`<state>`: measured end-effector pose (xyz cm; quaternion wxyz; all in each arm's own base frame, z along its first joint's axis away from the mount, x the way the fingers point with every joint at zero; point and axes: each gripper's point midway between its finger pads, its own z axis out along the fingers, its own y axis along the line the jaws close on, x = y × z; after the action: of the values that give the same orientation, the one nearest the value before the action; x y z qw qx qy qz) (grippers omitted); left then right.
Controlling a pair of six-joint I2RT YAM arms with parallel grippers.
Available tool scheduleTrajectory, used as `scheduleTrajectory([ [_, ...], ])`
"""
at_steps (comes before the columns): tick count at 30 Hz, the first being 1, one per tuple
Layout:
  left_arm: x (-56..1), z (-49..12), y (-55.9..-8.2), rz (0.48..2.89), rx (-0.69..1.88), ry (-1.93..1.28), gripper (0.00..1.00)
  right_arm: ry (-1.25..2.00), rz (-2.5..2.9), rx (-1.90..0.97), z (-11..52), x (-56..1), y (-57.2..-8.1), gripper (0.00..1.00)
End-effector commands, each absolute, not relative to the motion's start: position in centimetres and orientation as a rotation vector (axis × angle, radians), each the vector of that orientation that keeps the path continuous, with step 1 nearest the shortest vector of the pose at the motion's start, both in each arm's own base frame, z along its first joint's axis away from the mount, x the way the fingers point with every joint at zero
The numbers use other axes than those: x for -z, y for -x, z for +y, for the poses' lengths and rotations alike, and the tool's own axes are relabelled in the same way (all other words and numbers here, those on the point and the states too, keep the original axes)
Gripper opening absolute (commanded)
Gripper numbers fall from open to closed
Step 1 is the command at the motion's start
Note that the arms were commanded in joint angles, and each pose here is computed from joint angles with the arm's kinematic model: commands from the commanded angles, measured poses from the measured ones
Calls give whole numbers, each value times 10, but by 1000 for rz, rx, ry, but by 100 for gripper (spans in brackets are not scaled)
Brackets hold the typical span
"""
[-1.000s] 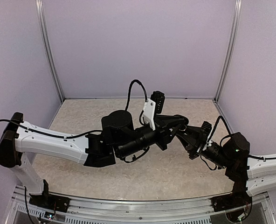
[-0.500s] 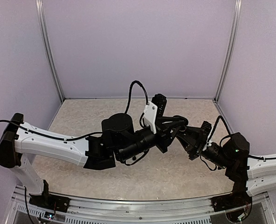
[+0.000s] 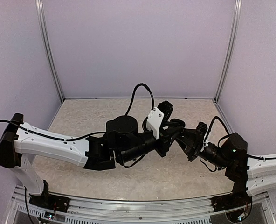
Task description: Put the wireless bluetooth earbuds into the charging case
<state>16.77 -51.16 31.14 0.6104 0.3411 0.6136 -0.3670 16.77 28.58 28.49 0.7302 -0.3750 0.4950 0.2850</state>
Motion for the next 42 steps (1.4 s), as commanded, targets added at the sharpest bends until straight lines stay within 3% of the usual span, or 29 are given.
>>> scheduleTrajectory([
  [1,-228,-514,-170,1607,680,-973,26,738,872,-721,281,-355,-145,0],
  [7,-235,-506,-175,1613,688,-938,45,735,873,-720,280,-354,-146,0],
  [15,-285,-482,-165,1478,688,-931,66,731,920,-727,279,-340,-150,0],
  [17,-296,-472,-164,1457,689,-912,78,730,938,-732,278,-335,-151,0],
  [19,-308,-458,-161,1428,701,-890,97,727,958,-738,276,-330,-153,0],
  [27,-322,-386,-193,1552,627,-588,99,770,972,-791,267,-322,-143,0],
  [35,-210,-352,-222,2050,626,-711,98,807,1071,-820,259,-307,-140,0],
  [39,-157,-343,-224,2248,595,-710,84,818,1119,-818,259,-299,-142,0],
  [42,-125,-340,-221,2302,556,-746,79,820,1138,-818,258,-296,-144,0],
])
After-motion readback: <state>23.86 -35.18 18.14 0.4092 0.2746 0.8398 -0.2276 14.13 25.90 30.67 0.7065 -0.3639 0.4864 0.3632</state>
